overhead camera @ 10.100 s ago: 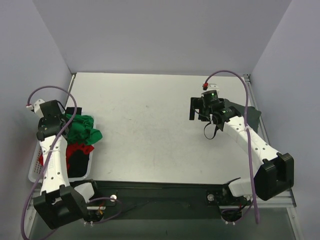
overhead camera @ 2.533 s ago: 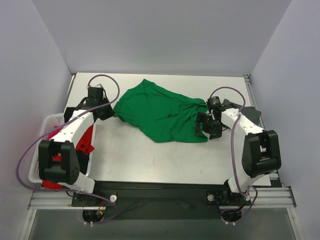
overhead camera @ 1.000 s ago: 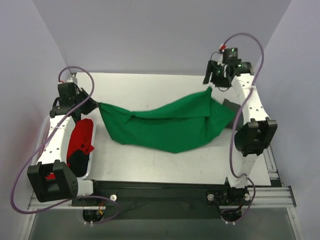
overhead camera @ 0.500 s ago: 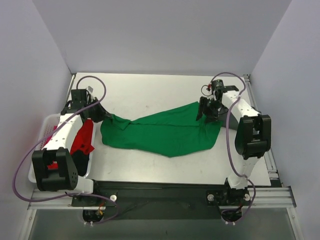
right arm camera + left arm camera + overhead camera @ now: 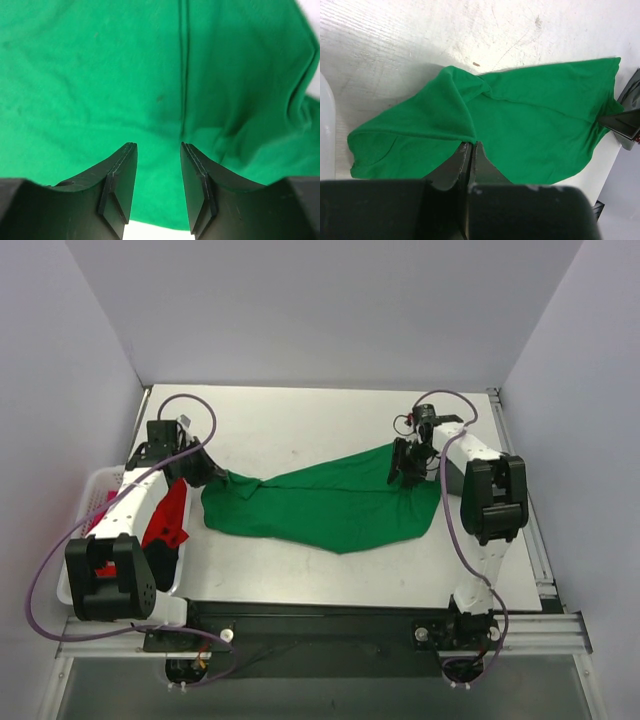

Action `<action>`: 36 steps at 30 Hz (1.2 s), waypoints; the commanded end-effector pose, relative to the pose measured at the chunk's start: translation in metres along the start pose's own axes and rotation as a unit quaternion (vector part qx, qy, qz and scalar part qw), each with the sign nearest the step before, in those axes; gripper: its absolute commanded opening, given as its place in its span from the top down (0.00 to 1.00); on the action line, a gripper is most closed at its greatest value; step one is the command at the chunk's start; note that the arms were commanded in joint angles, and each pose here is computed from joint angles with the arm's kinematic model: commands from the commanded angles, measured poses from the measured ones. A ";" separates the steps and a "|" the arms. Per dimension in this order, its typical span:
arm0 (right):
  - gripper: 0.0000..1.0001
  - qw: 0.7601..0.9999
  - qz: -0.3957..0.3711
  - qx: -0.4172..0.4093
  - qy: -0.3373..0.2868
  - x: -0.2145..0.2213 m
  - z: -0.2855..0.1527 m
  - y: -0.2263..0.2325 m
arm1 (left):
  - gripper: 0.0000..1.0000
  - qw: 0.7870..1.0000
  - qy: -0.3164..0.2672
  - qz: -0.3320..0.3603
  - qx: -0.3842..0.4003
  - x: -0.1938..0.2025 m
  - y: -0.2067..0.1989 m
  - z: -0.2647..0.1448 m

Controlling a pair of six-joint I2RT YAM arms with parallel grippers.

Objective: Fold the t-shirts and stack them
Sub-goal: Flatten out the tshirt

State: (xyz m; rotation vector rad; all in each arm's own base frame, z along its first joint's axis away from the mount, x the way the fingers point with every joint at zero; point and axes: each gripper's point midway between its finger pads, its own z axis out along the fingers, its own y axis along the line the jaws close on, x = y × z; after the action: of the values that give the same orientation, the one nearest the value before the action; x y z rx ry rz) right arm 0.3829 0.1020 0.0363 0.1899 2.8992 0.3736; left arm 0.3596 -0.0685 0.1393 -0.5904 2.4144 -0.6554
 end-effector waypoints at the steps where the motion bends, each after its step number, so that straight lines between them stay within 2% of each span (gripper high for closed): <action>1: 0.60 1.000 -0.002 0.017 -0.007 -0.011 0.001 -0.003 | 1.00 0.999 -0.031 0.015 0.016 -0.016 -0.014 -0.006; 8: 0.60 0.999 0.000 0.031 0.011 -0.002 0.012 -0.011 | 1.00 0.999 -0.036 0.015 0.011 -0.020 -0.013 -0.005; 17: 0.67 1.000 0.005 0.019 0.015 0.002 0.011 -0.004 | 1.00 0.999 -0.033 0.014 0.006 -0.021 -0.011 0.000; 30: 0.67 0.999 -0.008 0.028 0.017 0.013 0.008 0.002 | 1.00 0.999 -0.033 0.017 0.002 -0.020 -0.008 0.001; 36: 0.80 0.999 -0.009 0.033 0.028 0.018 0.014 -0.001 | 1.00 0.999 -0.031 0.016 0.002 -0.017 -0.007 0.001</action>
State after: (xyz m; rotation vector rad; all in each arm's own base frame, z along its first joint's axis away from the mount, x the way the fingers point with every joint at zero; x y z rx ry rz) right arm 0.3773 0.1096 0.0131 0.1746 2.9508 0.3155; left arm 0.3616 -0.0643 0.1330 -0.6070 2.4233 -0.6176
